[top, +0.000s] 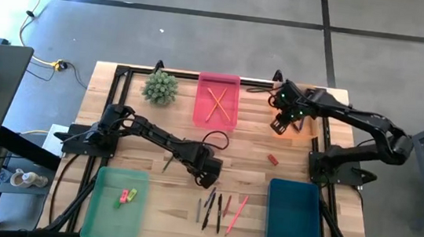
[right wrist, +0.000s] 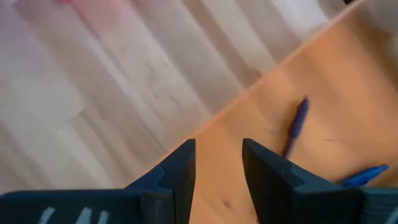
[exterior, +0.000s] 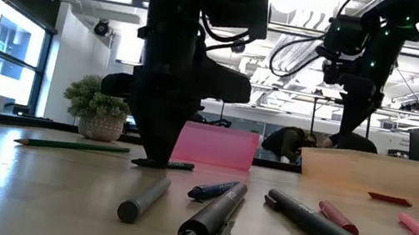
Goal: Sort crayons/erasers/pens/pencils in bins
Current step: Put the green crayon into the blue bin
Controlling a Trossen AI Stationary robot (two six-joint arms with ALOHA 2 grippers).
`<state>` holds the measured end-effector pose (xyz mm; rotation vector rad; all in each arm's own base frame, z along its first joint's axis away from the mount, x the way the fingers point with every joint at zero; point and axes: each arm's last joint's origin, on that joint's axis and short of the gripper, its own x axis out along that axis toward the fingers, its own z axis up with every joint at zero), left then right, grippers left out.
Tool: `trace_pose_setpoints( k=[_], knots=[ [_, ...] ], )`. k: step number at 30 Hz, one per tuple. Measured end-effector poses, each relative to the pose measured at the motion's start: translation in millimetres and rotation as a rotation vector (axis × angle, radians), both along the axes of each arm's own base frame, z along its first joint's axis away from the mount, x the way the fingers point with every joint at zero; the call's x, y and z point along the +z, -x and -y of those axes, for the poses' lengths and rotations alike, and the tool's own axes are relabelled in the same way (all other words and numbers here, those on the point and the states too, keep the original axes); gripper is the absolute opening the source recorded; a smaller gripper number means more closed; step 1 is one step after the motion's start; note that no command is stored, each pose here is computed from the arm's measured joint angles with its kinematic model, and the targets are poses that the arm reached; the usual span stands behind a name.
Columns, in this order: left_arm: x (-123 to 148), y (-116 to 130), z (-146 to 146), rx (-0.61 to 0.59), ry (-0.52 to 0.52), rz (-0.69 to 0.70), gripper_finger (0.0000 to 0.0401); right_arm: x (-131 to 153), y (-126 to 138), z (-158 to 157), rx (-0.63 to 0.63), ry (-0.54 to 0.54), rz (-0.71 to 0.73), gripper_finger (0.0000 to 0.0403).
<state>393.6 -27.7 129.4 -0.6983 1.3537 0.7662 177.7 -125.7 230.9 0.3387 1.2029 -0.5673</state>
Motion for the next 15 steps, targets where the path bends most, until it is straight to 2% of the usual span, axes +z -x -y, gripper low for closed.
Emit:
trace_pose_setpoints(
  k=[9,15],
  knots=[
    [4,-1,-7,-0.106,0.081,0.009,0.0008,19,6,-19,0.051,0.041,0.072,0.0122],
    [12,-1,-18,-0.148,0.119,0.048,0.0008,31,19,-27,0.014,0.054,0.122,0.0122]
  ],
)
